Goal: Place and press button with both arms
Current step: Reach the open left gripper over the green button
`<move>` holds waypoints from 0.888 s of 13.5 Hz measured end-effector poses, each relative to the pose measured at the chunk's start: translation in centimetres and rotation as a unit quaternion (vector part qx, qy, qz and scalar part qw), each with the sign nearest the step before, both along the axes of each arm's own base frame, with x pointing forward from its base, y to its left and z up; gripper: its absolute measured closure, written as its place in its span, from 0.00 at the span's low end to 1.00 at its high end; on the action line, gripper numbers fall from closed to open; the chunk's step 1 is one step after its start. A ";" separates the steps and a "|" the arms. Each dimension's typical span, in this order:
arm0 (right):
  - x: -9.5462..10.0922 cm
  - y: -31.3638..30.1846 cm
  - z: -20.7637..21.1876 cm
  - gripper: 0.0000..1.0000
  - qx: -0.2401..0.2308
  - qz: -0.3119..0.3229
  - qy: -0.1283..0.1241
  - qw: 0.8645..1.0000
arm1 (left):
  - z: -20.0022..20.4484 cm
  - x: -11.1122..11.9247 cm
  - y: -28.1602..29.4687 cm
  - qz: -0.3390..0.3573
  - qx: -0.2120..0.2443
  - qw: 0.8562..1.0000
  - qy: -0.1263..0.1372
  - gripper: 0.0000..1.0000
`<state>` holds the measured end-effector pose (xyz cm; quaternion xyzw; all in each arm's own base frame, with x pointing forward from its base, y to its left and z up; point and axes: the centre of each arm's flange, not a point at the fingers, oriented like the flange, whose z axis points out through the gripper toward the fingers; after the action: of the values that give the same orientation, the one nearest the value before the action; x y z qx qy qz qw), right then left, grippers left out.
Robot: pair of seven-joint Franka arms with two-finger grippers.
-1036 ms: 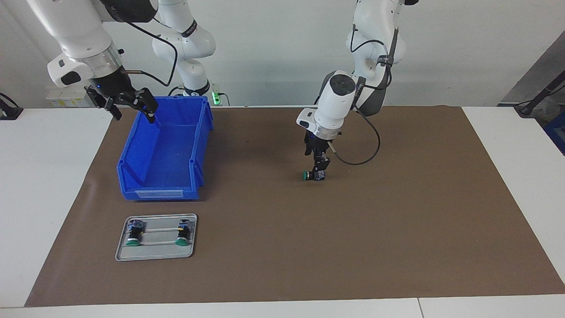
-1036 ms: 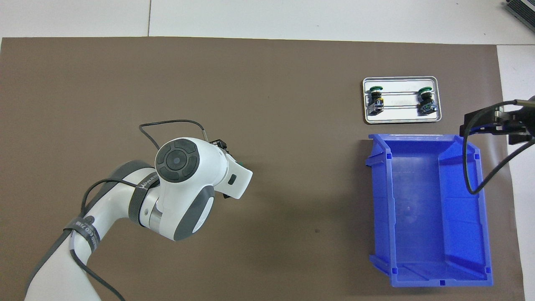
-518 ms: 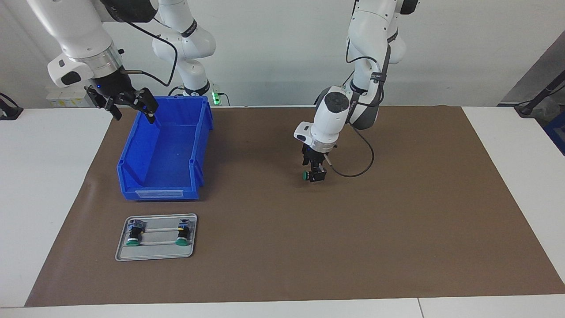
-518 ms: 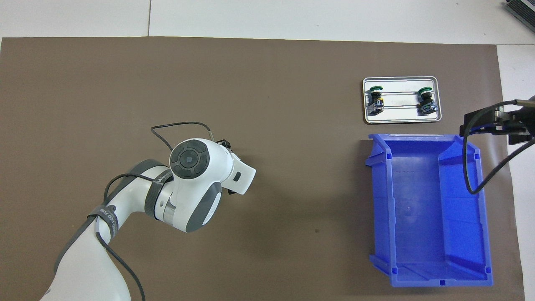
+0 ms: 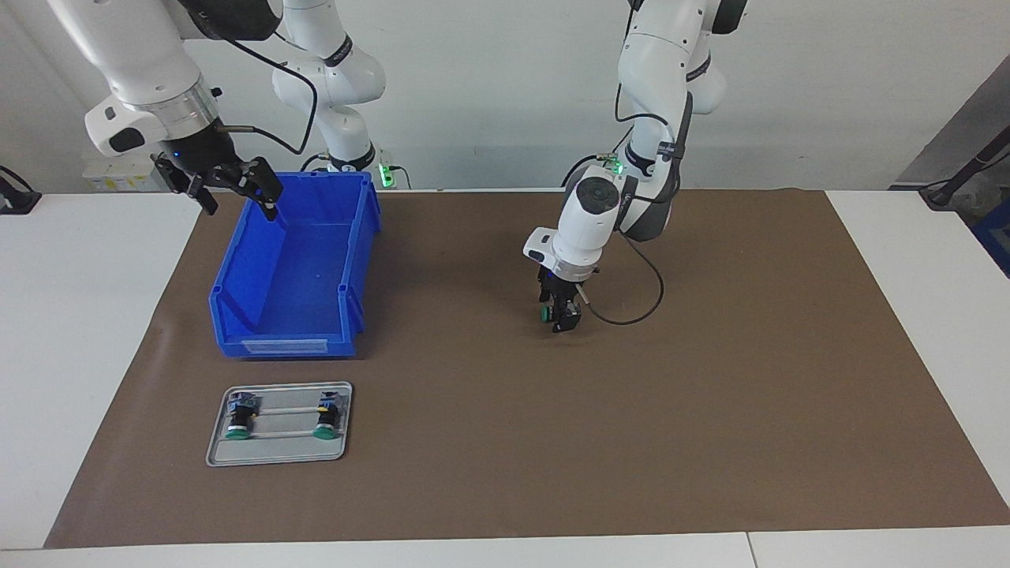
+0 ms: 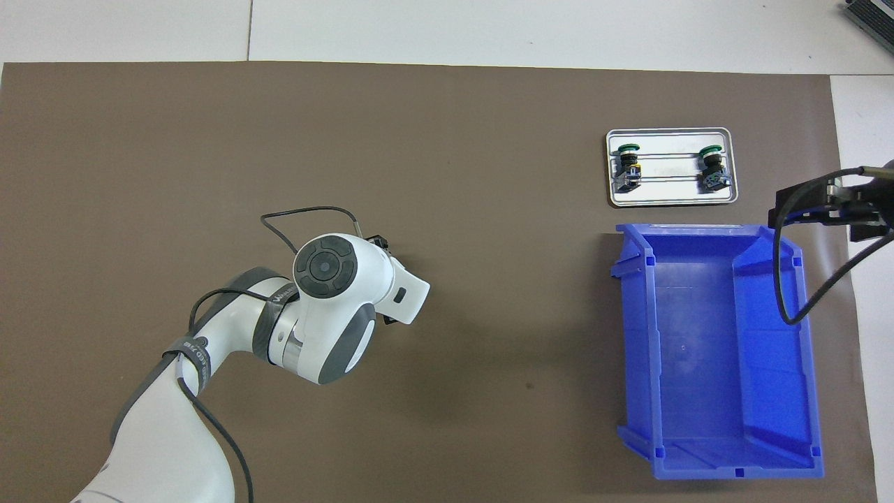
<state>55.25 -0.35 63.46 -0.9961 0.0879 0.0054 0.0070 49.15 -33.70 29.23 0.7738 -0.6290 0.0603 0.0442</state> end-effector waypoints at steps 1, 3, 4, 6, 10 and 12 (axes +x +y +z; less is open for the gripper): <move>0.0 0.0 0.0 0.00 0.000 0.000 0.000 1.000 | 0.0 0.0 0.0 -0.006 -0.001 1.000 -0.003 0.19; 0.0 0.0 0.0 0.00 0.000 0.000 0.000 1.000 | 0.0 0.1 -0.1 -0.023 -0.002 1.000 -0.009 0.23; 0.0 0.0 0.0 0.00 0.000 0.000 0.000 1.000 | -0.1 0.1 -0.2 -0.029 -0.002 1.000 -0.010 0.31; 0.0 0.0 0.0 0.00 0.000 0.000 0.000 1.000 | 0.1 -0.2 -0.6 -0.035 -0.004 0.999 -0.013 0.57; 0.0 0.0 0.0 0.00 0.000 0.000 0.000 1.000 | 0.1 0.1 -0.5 -0.032 -0.008 0.999 -0.024 0.59; 0.0 0.0 0.0 0.00 0.000 0.000 0.000 1.000 | 0.1 0.5 -0.2 -0.028 -0.008 0.999 -0.026 0.59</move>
<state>55.25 -0.35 63.46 -0.9961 0.0879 0.0054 0.0070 49.62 -33.87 29.37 0.7534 -0.6511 0.0845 0.0359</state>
